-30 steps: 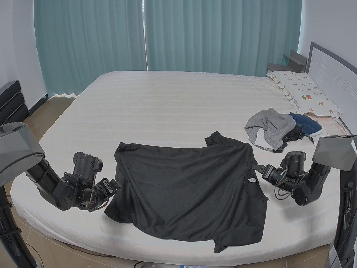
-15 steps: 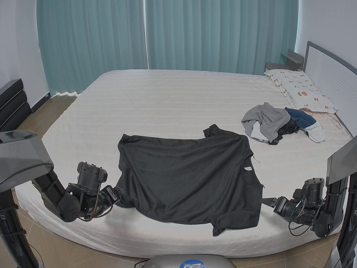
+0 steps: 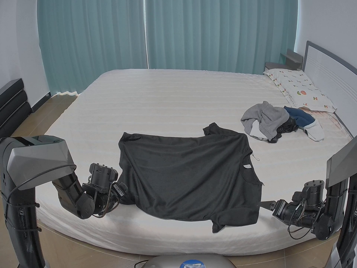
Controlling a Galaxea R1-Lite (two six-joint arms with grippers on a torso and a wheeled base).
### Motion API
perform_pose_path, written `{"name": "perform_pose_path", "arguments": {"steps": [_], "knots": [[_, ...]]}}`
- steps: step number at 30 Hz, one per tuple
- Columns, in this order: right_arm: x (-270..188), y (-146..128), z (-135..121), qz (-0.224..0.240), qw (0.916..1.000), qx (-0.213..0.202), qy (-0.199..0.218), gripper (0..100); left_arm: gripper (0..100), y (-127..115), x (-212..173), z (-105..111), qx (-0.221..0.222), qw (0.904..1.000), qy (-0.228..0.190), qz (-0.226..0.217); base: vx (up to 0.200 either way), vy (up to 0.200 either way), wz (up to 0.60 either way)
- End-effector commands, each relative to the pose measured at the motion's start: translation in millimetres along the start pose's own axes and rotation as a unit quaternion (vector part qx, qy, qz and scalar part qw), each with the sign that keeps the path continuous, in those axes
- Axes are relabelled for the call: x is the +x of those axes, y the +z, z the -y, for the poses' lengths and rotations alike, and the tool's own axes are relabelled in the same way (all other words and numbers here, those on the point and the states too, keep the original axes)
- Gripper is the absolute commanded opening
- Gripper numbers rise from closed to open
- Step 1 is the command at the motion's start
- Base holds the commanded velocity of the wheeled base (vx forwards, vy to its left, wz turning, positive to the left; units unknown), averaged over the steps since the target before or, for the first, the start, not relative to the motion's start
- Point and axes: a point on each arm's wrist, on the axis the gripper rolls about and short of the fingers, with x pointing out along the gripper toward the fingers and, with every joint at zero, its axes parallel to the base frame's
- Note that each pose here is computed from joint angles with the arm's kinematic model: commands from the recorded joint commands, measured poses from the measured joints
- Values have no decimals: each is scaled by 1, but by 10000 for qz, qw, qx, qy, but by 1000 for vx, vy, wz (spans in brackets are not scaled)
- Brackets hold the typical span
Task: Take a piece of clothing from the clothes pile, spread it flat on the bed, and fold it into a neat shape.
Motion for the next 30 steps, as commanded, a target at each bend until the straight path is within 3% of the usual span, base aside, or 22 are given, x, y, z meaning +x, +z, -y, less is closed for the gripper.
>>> {"name": "perform_pose_path", "arguments": {"steps": [1,9,14,22,30], "knots": [[1,0,-2,25,10000,-36,62,100,0,3,14,-5,-71,9999,114,18,0,0,0],[5,-9,-6,-172,9998,-88,105,100,0,-1,13,-19,-29,9992,397,-105,0,0,0],[14,-18,-2,-373,9993,-77,-18,100,0,-4,0,-43,64,9963,806,-277,0,0,0],[19,-17,1,-361,9993,-44,-68,100,0,-11,-26,-66,750,9898,1081,-544,0,0,0],[26,-8,-4,-132,9998,-150,89,100,0,1,-35,-76,805,9889,1164,-451,0,0,0]]}}
